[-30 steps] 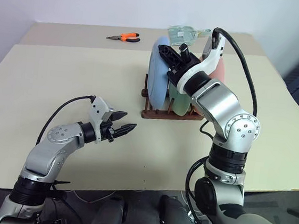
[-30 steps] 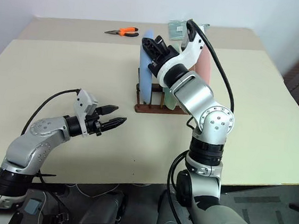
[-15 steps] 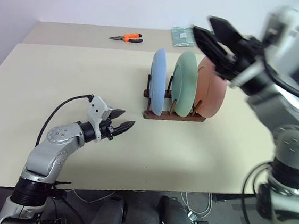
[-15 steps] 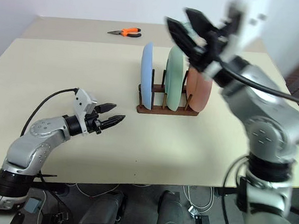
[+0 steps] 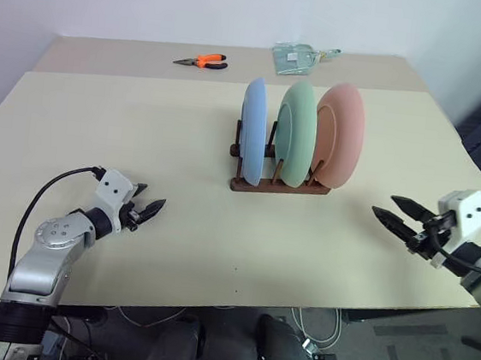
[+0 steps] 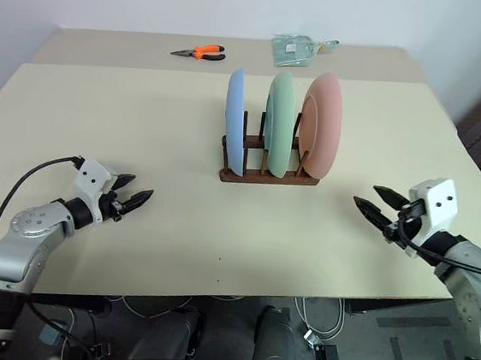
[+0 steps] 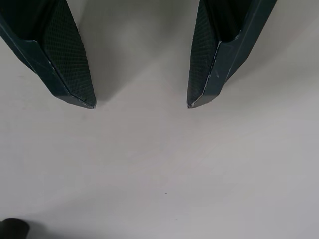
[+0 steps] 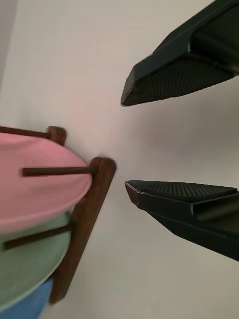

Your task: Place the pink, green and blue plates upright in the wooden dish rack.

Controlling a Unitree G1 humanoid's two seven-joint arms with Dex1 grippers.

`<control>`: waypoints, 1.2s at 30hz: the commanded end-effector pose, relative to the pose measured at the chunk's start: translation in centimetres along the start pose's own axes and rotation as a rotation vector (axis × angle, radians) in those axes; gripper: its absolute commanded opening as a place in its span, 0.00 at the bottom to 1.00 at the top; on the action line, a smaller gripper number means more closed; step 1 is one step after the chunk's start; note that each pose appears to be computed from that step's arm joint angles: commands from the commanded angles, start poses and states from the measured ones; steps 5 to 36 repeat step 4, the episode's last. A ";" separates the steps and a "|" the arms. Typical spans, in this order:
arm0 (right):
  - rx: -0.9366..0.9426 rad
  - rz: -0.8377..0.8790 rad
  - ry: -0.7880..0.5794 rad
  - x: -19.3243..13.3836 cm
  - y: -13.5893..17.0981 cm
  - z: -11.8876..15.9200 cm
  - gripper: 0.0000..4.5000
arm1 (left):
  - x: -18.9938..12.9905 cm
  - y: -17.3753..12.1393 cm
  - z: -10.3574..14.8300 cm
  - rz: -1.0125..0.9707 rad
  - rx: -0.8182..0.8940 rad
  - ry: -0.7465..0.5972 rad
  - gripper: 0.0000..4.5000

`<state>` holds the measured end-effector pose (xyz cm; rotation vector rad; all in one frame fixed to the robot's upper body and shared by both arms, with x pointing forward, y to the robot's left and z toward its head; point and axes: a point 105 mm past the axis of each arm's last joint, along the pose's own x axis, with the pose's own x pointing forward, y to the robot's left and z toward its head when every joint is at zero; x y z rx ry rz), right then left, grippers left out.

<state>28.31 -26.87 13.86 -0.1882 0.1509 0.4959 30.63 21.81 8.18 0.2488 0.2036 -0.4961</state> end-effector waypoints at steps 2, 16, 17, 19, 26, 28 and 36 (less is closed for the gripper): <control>-0.070 -0.017 -0.015 0.6 -0.6 0.3 0.53 | -0.5 -0.5 1.1 0.007 0.001 -0.049 0.66; -0.075 -0.010 -0.018 0.9 -0.5 0.2 0.53 | -0.4 -0.8 1.1 0.007 0.000 -0.050 0.66; -0.075 -0.010 -0.018 0.9 -0.5 0.2 0.53 | -0.4 -0.8 1.1 0.007 0.000 -0.050 0.66; -0.075 -0.010 -0.018 0.9 -0.5 0.2 0.53 | -0.4 -0.8 1.1 0.007 0.000 -0.050 0.66; -0.075 -0.010 -0.018 0.9 -0.5 0.2 0.53 | -0.4 -0.8 1.1 0.007 0.000 -0.050 0.66; -0.075 -0.010 -0.018 0.9 -0.5 0.2 0.53 | -0.4 -0.8 1.1 0.007 0.000 -0.050 0.66; -0.075 -0.010 -0.018 0.9 -0.5 0.2 0.53 | -0.4 -0.8 1.1 0.007 0.000 -0.050 0.66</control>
